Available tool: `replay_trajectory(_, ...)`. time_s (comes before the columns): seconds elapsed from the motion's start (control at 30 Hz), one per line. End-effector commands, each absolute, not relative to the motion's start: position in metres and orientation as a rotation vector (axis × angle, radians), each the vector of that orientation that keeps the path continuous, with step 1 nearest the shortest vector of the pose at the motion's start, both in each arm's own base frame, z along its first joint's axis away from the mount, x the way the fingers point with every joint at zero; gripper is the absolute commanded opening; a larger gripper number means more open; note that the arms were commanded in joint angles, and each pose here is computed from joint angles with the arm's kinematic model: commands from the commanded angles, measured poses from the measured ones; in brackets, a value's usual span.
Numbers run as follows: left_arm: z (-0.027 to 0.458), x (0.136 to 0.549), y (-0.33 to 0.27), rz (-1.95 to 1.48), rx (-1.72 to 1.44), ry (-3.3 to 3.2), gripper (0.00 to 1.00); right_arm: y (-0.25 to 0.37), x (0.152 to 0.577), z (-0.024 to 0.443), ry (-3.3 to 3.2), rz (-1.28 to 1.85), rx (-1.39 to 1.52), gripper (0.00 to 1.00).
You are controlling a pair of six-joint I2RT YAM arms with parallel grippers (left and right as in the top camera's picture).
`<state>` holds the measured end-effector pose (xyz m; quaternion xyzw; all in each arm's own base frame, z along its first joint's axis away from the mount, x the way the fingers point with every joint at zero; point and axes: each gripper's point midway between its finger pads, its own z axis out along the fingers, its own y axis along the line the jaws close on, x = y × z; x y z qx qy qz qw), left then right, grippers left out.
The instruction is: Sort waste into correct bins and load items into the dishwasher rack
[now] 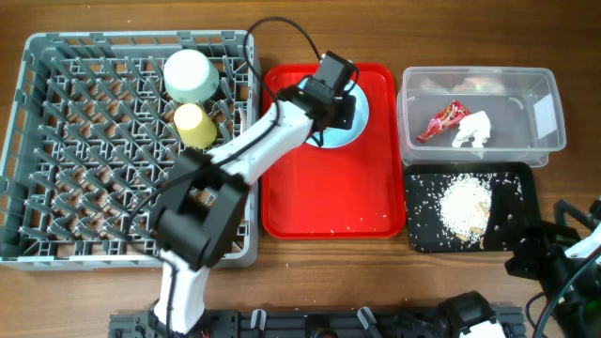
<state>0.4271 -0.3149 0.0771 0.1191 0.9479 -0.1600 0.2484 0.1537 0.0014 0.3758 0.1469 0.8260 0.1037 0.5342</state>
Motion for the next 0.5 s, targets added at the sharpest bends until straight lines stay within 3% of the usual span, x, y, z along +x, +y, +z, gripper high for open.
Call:
replay_trajectory(0.0, 0.228, 0.395, -0.306, -0.640, 0.336, 2.366, 0.04, -0.002, 0.153, 0.379, 1.951, 0.237, 0.371, 1.00)
replay_trajectory(0.1, 0.312, 0.339, -0.263, -0.695, 0.328, 2.284, 0.04, -0.002, 0.153, 0.379, 1.951, 0.236, 0.370, 1.00)
replay_trajectory(0.17, 0.336, 0.303, -0.222, -0.701, 0.289, 2.306, 0.04, -0.002, 0.153, 0.379, 1.951, 0.237, 0.371, 1.00)
replay_trajectory(0.33, 0.342, 0.229, -0.125, -0.822, 0.131, 2.447, 0.04, -0.002, 0.153, 0.379, 1.951, 0.237, 0.371, 1.00)
replay_trajectory(0.47, 0.340, 0.212, -0.115, -1.126, 0.110, 2.434, 0.04, -0.002, 0.153, 0.379, 1.951, 0.237, 0.371, 1.00)
